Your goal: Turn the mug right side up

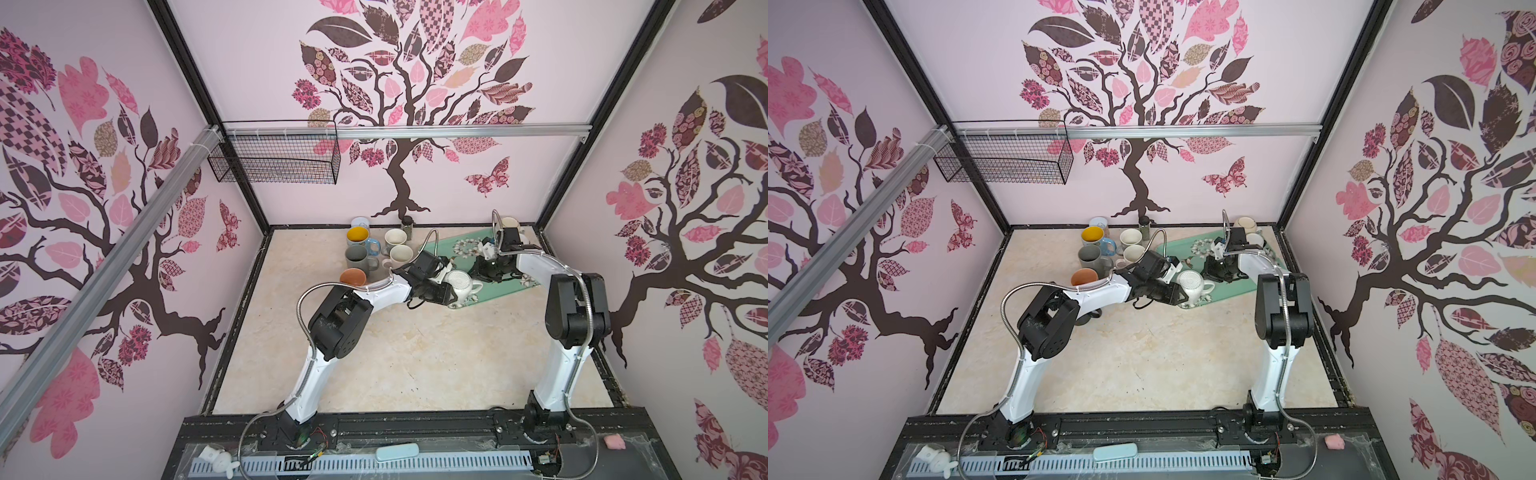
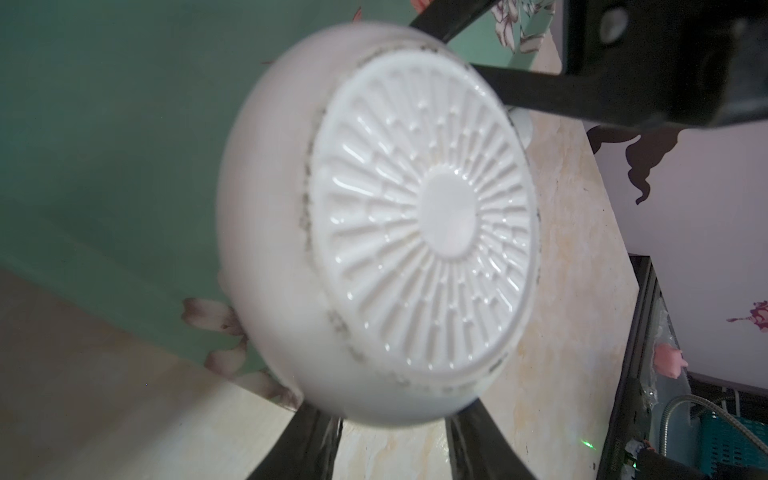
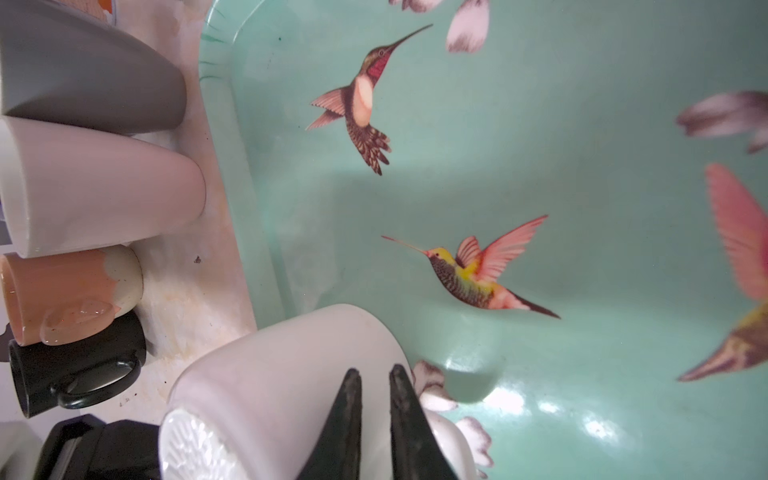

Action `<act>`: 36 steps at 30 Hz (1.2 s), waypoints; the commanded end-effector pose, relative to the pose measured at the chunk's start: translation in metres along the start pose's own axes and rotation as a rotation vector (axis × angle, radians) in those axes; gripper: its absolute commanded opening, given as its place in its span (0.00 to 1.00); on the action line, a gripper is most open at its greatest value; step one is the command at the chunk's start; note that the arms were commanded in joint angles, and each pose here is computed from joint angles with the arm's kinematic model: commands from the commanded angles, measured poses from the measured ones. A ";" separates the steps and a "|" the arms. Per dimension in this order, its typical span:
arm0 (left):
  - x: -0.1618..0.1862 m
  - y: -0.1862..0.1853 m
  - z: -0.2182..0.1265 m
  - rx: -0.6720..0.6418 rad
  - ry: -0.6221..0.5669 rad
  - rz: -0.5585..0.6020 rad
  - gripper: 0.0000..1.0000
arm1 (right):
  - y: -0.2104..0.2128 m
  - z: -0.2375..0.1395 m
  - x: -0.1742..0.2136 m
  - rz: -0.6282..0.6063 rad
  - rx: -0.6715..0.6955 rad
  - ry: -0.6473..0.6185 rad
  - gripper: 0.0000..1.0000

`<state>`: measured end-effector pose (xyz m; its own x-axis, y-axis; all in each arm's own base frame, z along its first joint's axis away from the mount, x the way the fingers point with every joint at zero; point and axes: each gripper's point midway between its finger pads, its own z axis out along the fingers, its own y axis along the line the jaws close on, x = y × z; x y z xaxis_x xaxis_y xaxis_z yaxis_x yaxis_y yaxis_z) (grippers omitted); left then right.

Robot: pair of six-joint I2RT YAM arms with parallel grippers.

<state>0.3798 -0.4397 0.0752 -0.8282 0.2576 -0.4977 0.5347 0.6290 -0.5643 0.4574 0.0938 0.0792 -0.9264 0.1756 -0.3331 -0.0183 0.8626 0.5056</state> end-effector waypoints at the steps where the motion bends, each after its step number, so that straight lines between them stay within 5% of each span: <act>1: -0.047 -0.013 -0.009 0.032 -0.127 0.062 0.42 | 0.029 -0.019 0.003 -0.034 -0.046 -0.023 0.18; 19: -0.054 -0.004 -0.062 -0.012 -0.179 0.094 0.43 | 0.040 -0.061 0.036 -0.051 -0.057 -0.114 0.35; 36: -0.006 -0.012 -0.110 -0.036 -0.125 0.181 0.46 | 0.035 -0.060 0.045 -0.332 0.202 -0.069 0.62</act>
<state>0.3739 -0.3775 0.1580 -0.7019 0.2431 -0.6695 0.6432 0.6202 -0.4490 0.3816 0.1137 0.1207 -0.8767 -0.0367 -0.4796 -0.1972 0.9368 0.2889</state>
